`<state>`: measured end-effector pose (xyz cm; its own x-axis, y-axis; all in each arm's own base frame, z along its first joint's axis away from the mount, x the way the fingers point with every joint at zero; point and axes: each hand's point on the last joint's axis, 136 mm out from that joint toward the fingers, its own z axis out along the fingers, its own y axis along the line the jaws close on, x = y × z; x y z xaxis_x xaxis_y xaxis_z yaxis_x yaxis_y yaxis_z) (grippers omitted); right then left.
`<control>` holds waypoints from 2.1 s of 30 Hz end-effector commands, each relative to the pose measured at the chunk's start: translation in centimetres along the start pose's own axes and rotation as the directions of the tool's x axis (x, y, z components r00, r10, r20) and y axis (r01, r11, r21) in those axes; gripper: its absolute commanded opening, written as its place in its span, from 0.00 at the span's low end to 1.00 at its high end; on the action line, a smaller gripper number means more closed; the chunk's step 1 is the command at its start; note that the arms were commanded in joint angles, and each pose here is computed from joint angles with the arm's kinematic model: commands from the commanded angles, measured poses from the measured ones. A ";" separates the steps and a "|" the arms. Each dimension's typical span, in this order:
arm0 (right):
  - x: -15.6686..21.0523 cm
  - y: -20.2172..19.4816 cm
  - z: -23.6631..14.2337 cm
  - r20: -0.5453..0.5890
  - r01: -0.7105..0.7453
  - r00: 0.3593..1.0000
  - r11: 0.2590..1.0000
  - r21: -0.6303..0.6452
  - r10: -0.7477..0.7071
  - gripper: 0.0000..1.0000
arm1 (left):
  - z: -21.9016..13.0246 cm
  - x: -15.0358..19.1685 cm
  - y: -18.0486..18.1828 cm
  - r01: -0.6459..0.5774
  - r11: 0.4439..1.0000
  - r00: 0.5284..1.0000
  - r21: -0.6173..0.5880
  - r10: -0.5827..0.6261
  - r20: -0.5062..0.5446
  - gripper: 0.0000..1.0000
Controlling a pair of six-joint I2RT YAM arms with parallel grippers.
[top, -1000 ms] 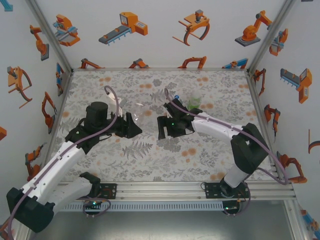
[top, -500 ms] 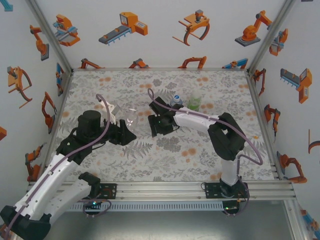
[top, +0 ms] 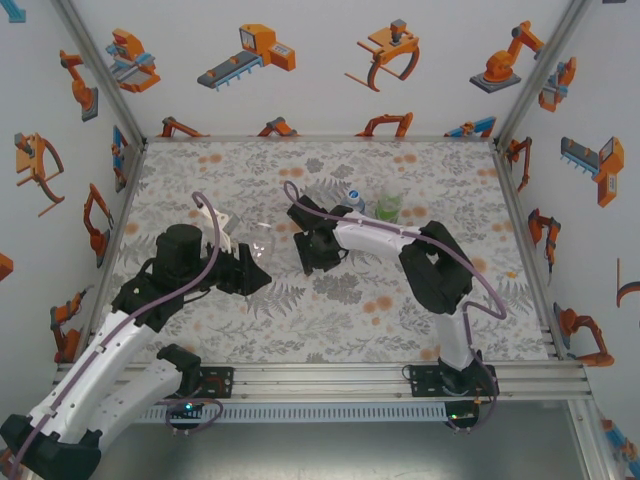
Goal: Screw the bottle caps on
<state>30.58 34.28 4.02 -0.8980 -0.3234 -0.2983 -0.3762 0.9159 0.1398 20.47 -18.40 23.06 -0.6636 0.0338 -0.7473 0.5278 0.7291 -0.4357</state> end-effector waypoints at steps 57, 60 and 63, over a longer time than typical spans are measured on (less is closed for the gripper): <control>-0.8 0.8 -1.4 0.021 0.062 0.998 0.997 0.036 -0.062 0.42 | 0.5 0.5 0.6 0.036 0.999 0.999 -0.016 -0.037 -0.016 0.04; -0.7 0.9 -1.2 0.015 0.064 0.998 0.997 0.033 -0.065 0.42 | 0.5 0.5 0.6 0.036 0.999 0.999 -0.020 -0.036 -0.015 0.04; -0.6 1.0 -1.1 0.012 0.064 0.998 0.997 0.031 -0.064 0.42 | 0.5 0.5 0.6 0.037 0.999 0.999 -0.021 -0.037 -0.014 0.04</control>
<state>30.52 34.77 5.23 -0.8749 -0.3619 -0.3218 -0.4114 0.9059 0.0999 20.78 -18.45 22.27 -0.6891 0.0319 -0.7240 0.5028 0.7406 -0.4459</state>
